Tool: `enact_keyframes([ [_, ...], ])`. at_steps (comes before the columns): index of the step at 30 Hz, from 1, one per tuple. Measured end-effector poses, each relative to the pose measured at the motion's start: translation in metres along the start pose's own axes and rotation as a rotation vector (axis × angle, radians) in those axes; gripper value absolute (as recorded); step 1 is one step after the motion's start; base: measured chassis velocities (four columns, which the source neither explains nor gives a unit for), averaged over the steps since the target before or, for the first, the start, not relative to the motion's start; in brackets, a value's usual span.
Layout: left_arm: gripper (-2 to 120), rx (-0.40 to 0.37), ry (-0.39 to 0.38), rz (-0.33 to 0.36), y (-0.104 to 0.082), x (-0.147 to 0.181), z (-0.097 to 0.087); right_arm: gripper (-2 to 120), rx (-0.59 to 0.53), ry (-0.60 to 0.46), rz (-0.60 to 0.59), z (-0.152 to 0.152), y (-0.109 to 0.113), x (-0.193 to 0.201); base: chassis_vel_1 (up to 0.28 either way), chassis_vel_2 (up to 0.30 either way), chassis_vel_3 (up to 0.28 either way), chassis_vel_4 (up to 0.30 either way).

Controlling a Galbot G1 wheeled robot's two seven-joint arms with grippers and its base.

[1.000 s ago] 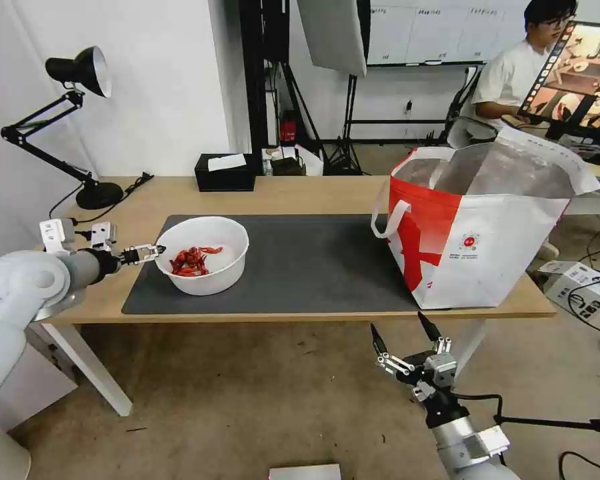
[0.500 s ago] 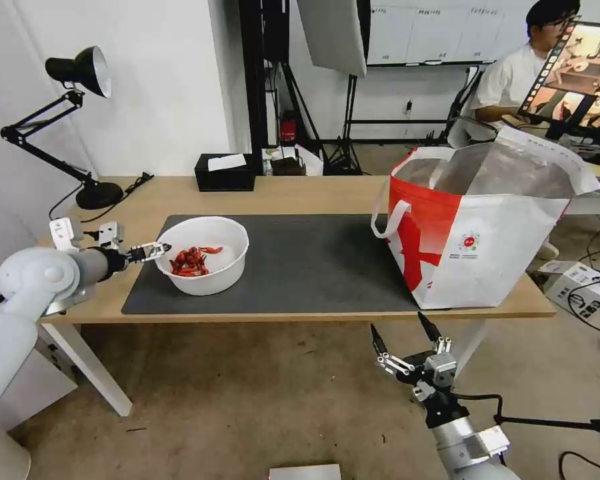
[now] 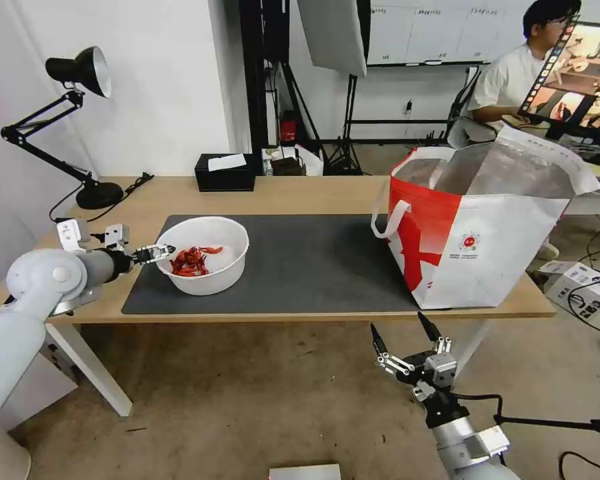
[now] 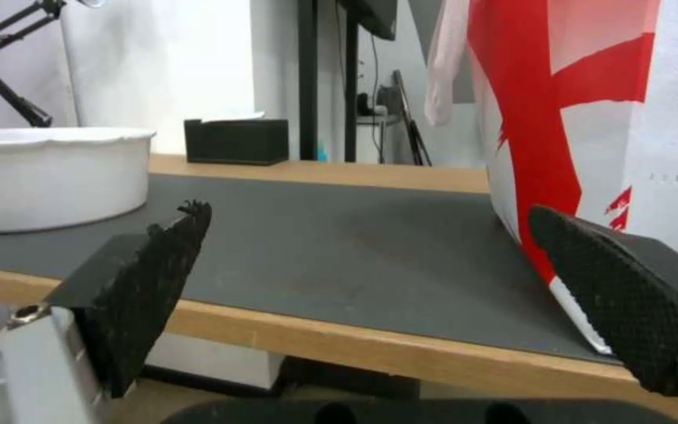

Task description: Pick up the trash from the table and place it into the takeout bag.

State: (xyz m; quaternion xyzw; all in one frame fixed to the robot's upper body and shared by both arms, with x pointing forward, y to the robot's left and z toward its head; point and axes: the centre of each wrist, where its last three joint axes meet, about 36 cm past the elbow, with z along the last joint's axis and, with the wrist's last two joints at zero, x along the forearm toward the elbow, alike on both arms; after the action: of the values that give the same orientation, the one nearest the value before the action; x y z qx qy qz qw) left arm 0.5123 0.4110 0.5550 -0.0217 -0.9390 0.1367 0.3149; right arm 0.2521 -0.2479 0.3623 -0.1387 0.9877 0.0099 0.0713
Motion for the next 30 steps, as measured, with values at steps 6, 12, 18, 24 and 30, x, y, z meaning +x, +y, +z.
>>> enact_keyframes([
  [6, 91, 0.003, 0.012, 0.011, -0.0042, -0.005, 0.0054, 100, 0.0, 0.0, 0.0, 0.0, 0.0, 0.0, 0.0, 0.0, 0.0, 0.0],
  [12, 73, 0.004, 0.022, 0.009, -0.0059, -0.0084, 0.0089, 100, 0.0, 0.0, 0.0, 0.0, 0.0, 0.0, 0.0, 0.0, 0.0, 0.0],
  [18, 48, 0.009, 0.026, 0.002, -0.0065, -0.01, 0.0099, 100, 0.0, 0.0, 0.0, 0.0, 0.0, 0.0, 0.0, 0.0, 0.0, 0.0],
  [24, 27, 0.026, 0.033, 0.01, -0.0086, -0.0091, 0.0107, 100, 0.0, 0.0, 0.0, 0.0, 0.0, 0.0, 0.0, 0.0, 0.0, 0.0],
  [30, 7, 0.076, 0.041, 0.054, -0.0101, -0.0061, 0.0082, 100, 0.0, 0.0, 0.0, 0.0, 0.0, 0.0, 0.0, 0.0, 0.0, 0.0],
])
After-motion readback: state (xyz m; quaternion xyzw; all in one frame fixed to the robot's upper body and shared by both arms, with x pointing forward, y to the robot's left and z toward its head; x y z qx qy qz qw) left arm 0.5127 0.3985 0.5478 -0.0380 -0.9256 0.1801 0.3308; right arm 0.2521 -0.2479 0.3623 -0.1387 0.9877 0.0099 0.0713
